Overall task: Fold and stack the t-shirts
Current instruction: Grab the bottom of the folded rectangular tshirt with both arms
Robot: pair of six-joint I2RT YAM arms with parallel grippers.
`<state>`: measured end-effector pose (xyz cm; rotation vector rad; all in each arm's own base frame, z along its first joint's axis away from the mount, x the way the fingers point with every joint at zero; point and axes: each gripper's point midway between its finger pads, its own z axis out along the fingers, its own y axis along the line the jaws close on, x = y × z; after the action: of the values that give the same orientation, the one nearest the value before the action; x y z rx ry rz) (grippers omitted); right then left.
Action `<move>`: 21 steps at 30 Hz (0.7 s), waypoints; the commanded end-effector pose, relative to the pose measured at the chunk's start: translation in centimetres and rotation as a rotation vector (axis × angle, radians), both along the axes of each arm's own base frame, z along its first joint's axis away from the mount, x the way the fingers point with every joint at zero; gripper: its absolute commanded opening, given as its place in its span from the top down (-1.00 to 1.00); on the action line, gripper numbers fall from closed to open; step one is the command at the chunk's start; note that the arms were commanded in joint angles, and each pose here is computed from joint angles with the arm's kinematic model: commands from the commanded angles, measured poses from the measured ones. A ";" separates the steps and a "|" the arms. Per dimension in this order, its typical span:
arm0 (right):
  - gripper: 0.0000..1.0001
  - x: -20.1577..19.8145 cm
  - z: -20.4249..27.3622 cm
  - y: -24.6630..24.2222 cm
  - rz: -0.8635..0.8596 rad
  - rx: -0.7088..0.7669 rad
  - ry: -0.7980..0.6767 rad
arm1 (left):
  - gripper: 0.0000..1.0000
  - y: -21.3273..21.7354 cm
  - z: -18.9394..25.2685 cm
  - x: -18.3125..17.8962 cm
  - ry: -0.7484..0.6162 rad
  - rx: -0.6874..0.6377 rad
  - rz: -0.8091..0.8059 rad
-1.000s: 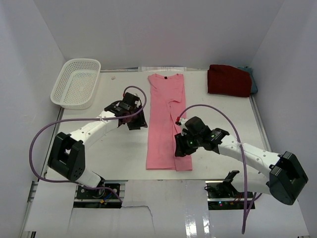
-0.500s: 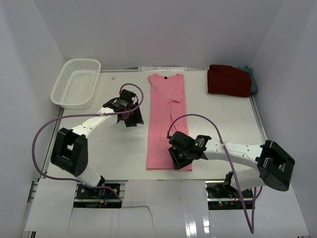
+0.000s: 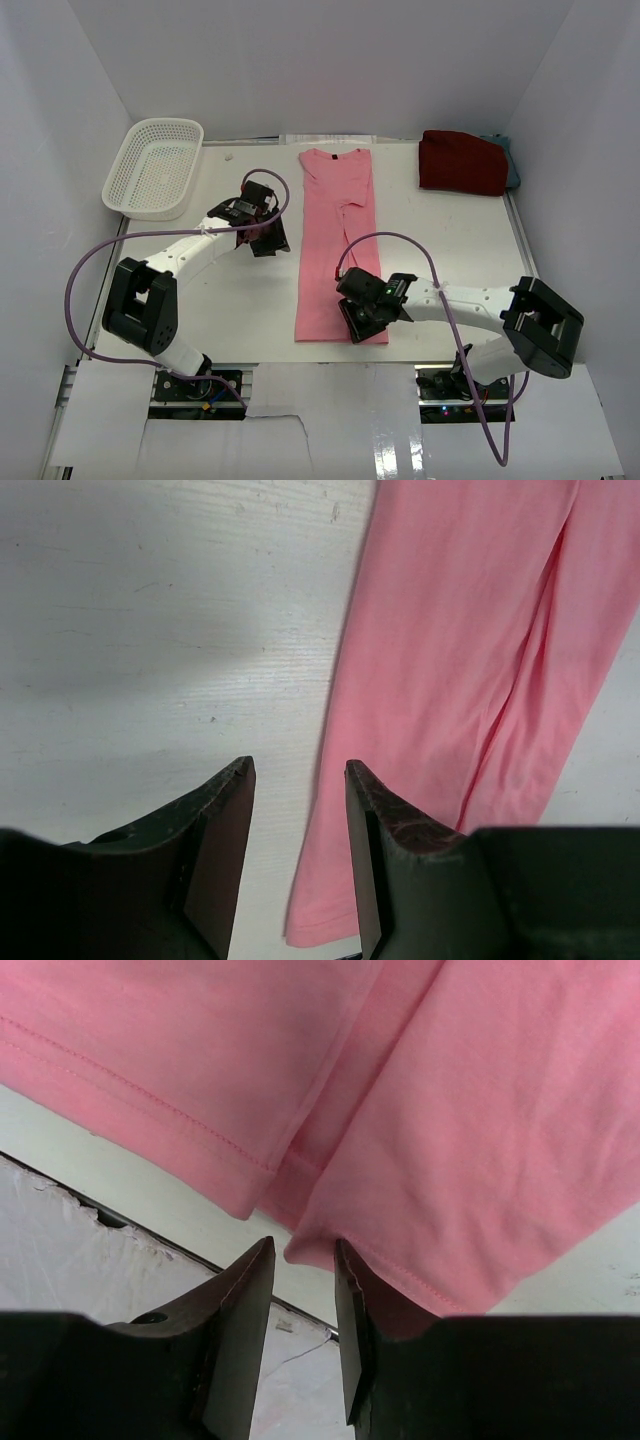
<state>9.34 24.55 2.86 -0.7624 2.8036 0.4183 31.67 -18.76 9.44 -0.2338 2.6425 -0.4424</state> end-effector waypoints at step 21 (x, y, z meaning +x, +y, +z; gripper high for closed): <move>0.85 0.7 1.8 2.4 0.006 0.076 -0.033 | -0.04 0.8 0.5 -0.4 -0.018 -0.028 -0.003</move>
<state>9.37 25.43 2.28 -0.7703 2.8025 0.4386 31.12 -18.01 8.44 -0.2482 2.6709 -0.4402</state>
